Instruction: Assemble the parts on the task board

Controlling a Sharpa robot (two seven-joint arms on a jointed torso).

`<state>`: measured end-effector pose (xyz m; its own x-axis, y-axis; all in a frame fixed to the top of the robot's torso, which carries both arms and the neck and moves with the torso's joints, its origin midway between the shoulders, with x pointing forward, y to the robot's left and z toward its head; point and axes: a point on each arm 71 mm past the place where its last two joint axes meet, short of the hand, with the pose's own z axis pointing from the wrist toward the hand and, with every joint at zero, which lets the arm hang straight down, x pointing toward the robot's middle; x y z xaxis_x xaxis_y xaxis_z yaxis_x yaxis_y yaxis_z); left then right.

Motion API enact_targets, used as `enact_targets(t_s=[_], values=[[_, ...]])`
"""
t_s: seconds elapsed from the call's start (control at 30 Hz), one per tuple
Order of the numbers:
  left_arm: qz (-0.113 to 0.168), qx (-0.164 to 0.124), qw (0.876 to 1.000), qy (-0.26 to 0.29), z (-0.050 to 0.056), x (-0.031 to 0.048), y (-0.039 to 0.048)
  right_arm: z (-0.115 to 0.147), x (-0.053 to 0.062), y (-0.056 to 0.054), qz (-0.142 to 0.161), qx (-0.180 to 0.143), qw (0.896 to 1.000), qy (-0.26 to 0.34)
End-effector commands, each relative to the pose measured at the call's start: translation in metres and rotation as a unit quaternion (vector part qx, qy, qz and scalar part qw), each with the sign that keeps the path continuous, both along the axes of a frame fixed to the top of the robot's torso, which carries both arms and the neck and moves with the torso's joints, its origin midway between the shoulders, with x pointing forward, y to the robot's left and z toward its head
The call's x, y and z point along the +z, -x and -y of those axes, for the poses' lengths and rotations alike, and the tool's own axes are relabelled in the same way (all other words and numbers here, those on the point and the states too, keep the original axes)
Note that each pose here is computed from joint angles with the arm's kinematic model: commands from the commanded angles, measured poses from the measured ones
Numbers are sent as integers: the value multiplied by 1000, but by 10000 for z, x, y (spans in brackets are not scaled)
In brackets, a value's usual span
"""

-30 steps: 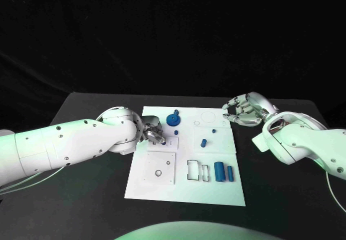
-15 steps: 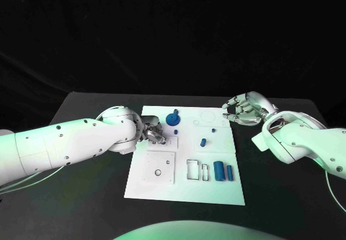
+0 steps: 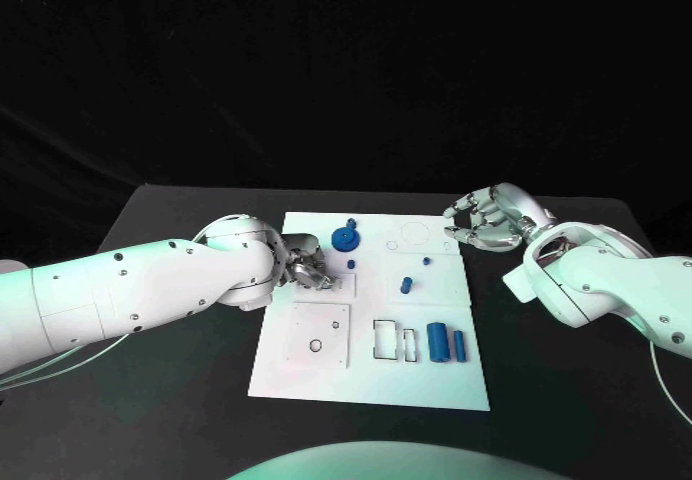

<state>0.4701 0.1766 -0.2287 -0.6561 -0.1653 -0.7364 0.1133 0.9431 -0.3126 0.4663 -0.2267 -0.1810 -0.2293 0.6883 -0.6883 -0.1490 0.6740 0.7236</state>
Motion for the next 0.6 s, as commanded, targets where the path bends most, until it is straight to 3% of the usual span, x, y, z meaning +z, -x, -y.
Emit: enact_targets(t_s=[0.03,0.43,0.6], values=[[-7,-3,1000,1,14,-8,6,-13,-4,4,0,7,1000,4],[-4,4,1000,5,-27,10,1,-11,-7,1,1,7,1000,4],[-7,11,1000,16,-45,67,-11,-12,-10,-1,1,6,1000,4]])
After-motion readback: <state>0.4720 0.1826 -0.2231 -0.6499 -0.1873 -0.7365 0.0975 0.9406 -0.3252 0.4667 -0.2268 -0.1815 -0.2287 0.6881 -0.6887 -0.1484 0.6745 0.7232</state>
